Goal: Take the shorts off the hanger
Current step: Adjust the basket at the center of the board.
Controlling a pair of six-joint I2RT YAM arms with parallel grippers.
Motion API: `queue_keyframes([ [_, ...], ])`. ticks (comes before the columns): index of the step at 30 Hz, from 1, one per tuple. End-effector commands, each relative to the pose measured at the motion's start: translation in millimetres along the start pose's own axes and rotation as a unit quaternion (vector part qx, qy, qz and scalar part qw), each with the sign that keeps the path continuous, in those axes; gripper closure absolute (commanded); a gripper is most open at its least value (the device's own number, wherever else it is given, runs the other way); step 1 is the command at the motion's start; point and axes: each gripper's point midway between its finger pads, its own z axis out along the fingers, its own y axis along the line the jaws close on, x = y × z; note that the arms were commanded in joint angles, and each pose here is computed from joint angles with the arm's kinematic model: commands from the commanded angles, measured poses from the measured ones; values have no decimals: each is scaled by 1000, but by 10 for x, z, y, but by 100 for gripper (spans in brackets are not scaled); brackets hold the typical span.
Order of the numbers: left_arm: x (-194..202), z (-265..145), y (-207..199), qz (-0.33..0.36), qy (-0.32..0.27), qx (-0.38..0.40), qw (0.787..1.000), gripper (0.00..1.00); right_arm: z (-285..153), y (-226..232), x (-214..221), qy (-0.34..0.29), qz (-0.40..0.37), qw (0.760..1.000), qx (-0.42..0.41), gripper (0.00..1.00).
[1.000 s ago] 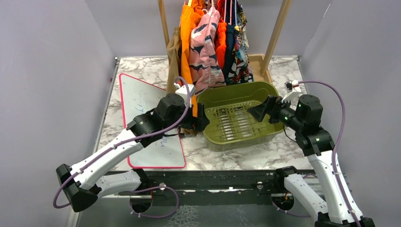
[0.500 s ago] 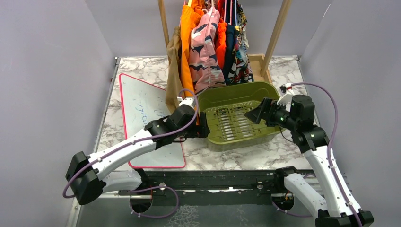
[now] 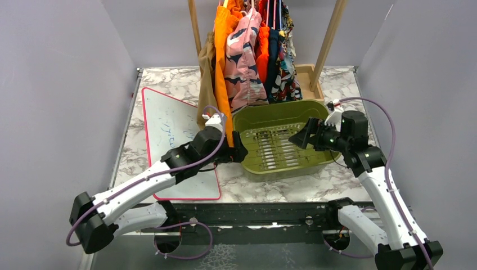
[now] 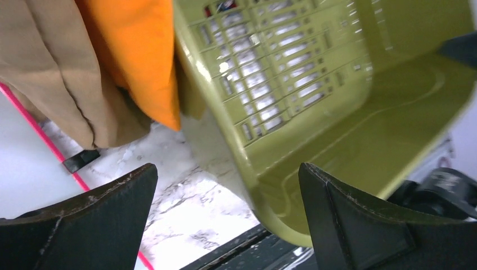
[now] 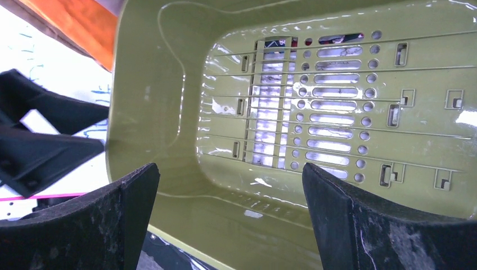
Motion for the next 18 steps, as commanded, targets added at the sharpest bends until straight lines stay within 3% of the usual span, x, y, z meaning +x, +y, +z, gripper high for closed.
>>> queue_keyframes([
  [1,-328,-304,-295,8,-58,73,996,1,114,-144,63,24,-9,999,25,1],
  [3,-384,-395,-328,11,-70,84,994,1,185,-402,21,24,-11,996,90,1],
  [6,-431,-432,-103,-7,-94,33,995,1,225,-825,-212,4,-22,977,210,1],
  [10,-293,-370,384,-39,-97,-70,992,1,432,-1124,-418,-1,-38,961,273,1],
  [18,-96,-248,863,-83,-77,-146,983,1,394,-1776,-602,-25,-18,896,443,1],
])
